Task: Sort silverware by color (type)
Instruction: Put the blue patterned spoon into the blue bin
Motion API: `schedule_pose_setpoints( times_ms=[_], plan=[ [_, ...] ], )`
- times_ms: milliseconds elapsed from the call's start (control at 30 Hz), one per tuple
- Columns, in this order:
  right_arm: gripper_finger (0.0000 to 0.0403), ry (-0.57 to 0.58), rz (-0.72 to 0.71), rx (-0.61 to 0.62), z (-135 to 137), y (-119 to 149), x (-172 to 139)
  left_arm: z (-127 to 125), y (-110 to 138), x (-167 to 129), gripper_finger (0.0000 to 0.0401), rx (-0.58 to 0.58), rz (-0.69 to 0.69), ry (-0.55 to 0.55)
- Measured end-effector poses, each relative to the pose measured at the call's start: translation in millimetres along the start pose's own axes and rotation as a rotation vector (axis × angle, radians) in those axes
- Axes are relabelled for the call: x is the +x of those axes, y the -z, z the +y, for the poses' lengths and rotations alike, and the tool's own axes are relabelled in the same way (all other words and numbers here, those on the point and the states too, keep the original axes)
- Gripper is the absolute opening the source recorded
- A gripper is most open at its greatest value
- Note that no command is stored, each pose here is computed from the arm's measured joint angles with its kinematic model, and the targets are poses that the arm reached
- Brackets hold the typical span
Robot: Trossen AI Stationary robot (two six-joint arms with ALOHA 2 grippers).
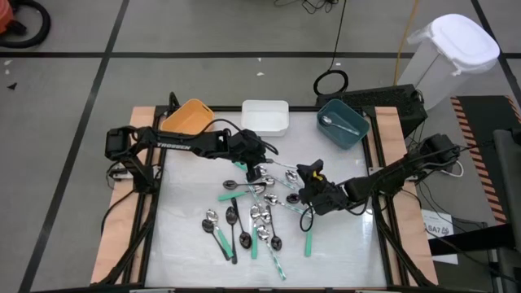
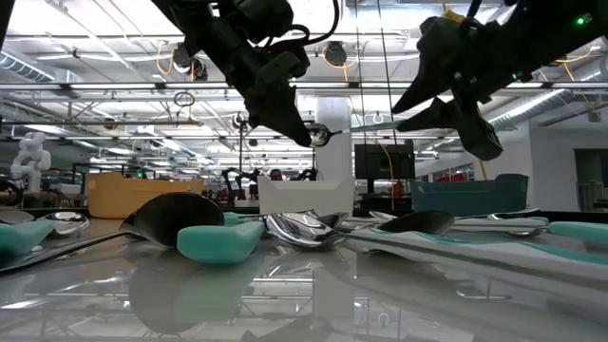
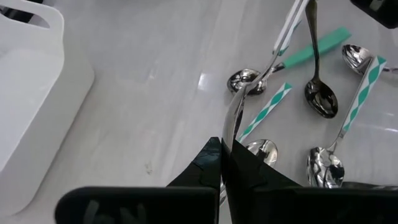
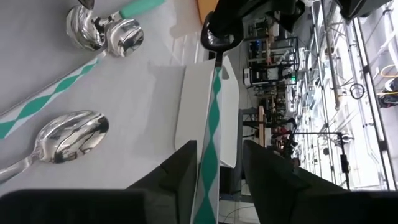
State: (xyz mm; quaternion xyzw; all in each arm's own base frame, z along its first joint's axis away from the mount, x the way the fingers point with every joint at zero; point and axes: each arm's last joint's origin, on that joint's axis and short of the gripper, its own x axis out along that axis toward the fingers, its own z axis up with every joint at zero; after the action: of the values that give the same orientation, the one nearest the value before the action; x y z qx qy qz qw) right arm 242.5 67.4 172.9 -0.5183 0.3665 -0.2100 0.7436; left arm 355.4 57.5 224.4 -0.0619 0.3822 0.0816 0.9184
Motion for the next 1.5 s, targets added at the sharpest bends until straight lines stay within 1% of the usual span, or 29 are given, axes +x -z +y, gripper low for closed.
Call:
schedule_pose_setpoints(
  times_ms=[167, 367, 500, 833, 900, 1133, 1233, 1333, 1500],
  plan=[
    [0.0129, -0.023, 0.03, -0.012, 3.9, 5.3, 0.0, 0.3, -0.3, 0.0, 0.0005, 0.0, -0.003, -0.001],
    [0.0126, -0.028, 0.039, 0.023, 4.9, 6.7, -0.1, 0.3, -0.3, 0.0, 0.0005, 0.0, -0.003, -0.001],
    [0.0109, -0.027, 0.039, 0.024, 4.9, 6.7, -0.1, 0.3, -0.3, 0.0, 0.0005, 0.002, -0.003, -0.001],
    [0.0042, -0.02, 0.041, 0.057, 4.5, 6.5, -0.2, 0.3, 0.2, 0.1, 0.0005, 0.004, 0.0, 0.0],
    [0.0038, -0.019, 0.041, 0.059, 4.4, 6.5, -0.2, 0.4, 0.2, 0.1, 0.0005, 0.003, 0.0, 0.0],
    [0.0041, -0.022, 0.041, 0.077, 4.6, 6.6, -0.2, 0.3, -0.3, 0.2, 0.0008, 0.008, -0.006, 0.0],
    [0.0038, -0.02, 0.042, 0.079, 4.6, 6.7, -0.2, -0.1, -1.6, 0.2, 0.0028, 0.017, -0.021, 0.0],
    [0.0037, -0.035, 0.037, 0.073, 5.6, 7.0, -0.1, -1.8, -4.0, -0.2, 0.0061, 0.044, -0.046, -0.008],
    [0.0038, -0.037, 0.034, 0.082, 5.7, 6.8, -0.2, -4.7, -8.9, -0.5, 0.0115, 0.056, -0.099, -0.008]
  ],
)
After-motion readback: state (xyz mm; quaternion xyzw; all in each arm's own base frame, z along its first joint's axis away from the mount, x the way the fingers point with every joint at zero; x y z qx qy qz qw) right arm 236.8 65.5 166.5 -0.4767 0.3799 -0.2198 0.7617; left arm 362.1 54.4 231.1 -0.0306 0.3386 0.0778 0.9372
